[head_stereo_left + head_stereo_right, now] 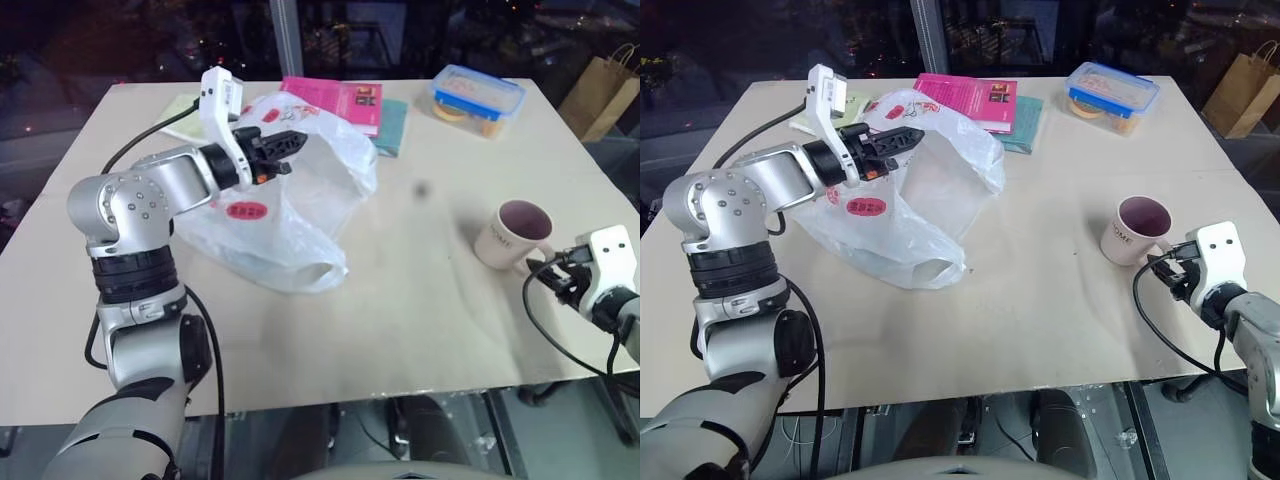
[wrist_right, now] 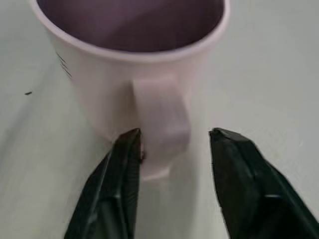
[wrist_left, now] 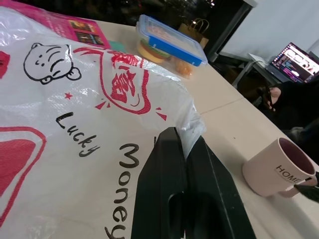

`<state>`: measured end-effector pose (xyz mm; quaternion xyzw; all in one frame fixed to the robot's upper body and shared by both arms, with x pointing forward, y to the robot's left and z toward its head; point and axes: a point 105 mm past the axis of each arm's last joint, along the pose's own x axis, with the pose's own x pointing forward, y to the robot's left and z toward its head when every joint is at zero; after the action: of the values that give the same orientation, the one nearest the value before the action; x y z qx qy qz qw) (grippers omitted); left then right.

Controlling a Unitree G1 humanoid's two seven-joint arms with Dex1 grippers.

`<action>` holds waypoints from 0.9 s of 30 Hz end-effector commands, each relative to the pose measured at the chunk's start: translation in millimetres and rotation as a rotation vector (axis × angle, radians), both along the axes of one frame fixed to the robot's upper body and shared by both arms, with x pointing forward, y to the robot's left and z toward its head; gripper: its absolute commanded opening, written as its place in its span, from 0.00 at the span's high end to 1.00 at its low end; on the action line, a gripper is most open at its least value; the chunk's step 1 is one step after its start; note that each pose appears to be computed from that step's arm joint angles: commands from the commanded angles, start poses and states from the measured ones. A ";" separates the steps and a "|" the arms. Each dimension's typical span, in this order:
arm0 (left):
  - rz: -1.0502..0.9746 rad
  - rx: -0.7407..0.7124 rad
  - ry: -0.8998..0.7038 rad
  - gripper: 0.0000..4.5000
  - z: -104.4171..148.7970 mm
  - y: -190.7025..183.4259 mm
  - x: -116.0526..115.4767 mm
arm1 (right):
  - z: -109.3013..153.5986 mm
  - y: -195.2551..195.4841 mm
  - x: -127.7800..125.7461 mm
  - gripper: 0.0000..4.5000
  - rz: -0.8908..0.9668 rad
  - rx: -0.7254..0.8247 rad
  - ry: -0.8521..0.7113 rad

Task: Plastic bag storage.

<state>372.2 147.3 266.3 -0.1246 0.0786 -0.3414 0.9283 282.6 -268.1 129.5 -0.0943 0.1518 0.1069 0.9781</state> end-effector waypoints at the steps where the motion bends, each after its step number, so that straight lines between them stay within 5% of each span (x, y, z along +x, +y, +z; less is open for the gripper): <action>1: 0.005 -0.009 -0.059 1.00 15.8 2.9 -4.6 | 11.1 5.8 0.1 0.80 0.063 -0.022 -0.043; 2: 0.007 -0.011 -0.058 1.00 15.9 3.3 -4.3 | 15.2 12.7 -2.3 0.90 0.096 -0.003 -0.052; 6: 0.016 -0.030 -0.059 1.00 18.6 4.9 -3.1 | 37.0 50.3 -17.4 0.99 0.270 0.060 -0.071; 11: 0.013 -0.043 -0.056 1.00 22.0 5.7 -3.3 | 58.7 121.1 -11.0 0.99 0.443 0.128 -0.113; 27: -0.018 -0.099 -0.029 1.00 35.0 11.4 -22.5 | 78.4 272.7 138.2 0.99 0.363 0.249 -0.153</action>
<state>357.7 158.3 289.0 -0.1754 0.0740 -0.3506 0.9170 412.3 0.3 193.3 -0.0095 0.0777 0.2997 0.9508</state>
